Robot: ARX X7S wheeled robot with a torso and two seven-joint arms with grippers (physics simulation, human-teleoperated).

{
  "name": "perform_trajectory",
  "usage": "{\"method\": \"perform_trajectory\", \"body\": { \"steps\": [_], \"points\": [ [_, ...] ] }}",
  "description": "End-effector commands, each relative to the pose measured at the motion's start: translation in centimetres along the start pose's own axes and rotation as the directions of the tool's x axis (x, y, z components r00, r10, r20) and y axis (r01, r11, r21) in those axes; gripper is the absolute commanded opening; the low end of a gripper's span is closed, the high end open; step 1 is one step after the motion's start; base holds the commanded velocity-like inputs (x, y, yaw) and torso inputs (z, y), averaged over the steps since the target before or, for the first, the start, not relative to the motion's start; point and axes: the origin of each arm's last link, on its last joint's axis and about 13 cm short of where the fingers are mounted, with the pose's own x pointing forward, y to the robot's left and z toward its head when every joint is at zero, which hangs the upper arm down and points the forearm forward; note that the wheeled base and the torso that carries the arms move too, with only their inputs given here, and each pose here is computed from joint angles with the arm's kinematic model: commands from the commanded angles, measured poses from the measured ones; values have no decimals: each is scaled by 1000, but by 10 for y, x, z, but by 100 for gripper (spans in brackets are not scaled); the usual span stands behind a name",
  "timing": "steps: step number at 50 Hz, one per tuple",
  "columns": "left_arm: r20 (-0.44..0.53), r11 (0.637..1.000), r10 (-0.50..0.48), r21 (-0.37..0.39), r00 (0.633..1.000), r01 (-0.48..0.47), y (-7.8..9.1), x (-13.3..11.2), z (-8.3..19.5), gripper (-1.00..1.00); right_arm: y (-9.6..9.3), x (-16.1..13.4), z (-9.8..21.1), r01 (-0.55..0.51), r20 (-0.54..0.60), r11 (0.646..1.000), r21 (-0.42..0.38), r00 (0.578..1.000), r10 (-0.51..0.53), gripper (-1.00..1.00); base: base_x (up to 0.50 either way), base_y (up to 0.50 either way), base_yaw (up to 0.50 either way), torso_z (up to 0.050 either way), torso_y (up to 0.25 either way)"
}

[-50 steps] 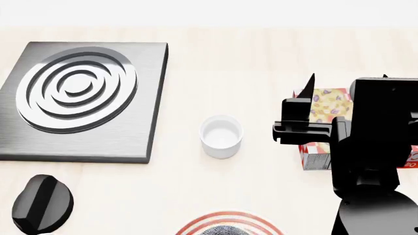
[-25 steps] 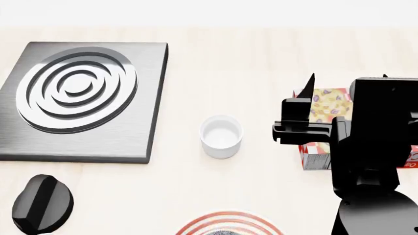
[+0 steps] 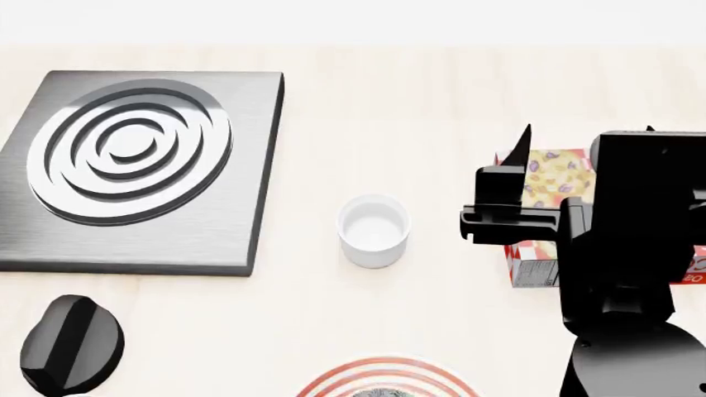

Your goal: Pick the akita bowl on the stove and place it on the plate.

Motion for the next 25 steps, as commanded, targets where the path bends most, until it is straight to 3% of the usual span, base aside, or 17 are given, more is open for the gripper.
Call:
{"method": "perform_trajectory", "body": {
  "steps": [1,25],
  "points": [
    [26,999,43,19,999,-43,8,1,6,100,-1,1,0,3,5,1000,15,1000,-3,100,0,0,0,0,0],
    [74,993,115,-40,991,-112,18,-4,12,100,-1,1,0,3,4,1000,17,1000,-3,100,0,0,0,0,0]
  ]
}}
